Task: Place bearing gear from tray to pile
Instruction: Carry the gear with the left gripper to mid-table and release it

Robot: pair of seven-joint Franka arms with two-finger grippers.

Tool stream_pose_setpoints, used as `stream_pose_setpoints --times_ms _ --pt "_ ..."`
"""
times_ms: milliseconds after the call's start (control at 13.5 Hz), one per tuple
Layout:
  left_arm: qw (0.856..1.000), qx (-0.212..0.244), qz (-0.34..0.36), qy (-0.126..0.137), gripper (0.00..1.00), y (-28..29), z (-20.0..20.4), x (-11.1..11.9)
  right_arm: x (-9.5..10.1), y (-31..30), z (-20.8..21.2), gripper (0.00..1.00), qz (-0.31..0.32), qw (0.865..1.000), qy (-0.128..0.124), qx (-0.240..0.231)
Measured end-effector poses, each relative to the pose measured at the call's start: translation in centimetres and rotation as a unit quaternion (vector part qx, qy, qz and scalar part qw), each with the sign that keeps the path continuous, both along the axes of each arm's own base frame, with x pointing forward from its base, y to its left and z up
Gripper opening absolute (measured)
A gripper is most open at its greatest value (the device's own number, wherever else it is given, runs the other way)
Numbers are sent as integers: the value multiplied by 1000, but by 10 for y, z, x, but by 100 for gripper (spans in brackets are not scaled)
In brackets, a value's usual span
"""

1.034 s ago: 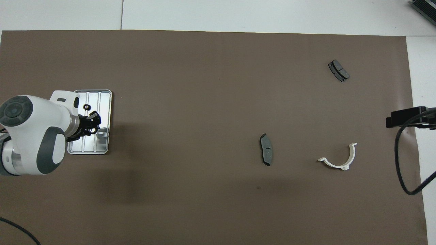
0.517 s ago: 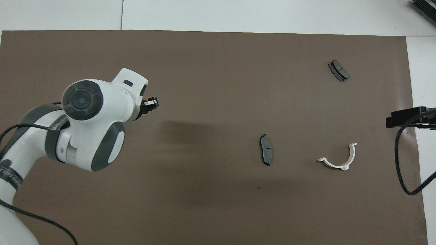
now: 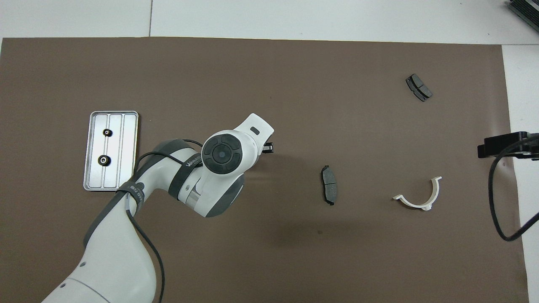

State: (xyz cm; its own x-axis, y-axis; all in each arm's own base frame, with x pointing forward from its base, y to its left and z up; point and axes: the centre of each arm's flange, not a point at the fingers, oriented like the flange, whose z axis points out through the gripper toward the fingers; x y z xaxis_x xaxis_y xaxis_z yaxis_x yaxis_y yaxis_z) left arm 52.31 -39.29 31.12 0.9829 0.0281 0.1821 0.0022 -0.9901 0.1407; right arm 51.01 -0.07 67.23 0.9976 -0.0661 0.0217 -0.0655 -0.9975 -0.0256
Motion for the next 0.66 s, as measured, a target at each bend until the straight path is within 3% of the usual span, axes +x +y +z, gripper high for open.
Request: stream_pose_setpoints --times_ms 74,148,369,517,665 --pt "1000 -1 0 0 35 -3 -7 2 0 -3 0 100 -3 1000 0 0" --pt "1000 1 1 2 42 -1 -10 3 0 -5 0 100 -5 1000 0 0" --pt "1000 17 17 13 80 12 7 18 0 -11 0 100 -11 1000 0 1" --pt "998 26 50 14 100 52 55 41 -3 -27 -1 100 -24 1000 6 1" --pt "997 37 67 8 100 121 101 64 -5 -38 -1 100 -13 1000 8 1"
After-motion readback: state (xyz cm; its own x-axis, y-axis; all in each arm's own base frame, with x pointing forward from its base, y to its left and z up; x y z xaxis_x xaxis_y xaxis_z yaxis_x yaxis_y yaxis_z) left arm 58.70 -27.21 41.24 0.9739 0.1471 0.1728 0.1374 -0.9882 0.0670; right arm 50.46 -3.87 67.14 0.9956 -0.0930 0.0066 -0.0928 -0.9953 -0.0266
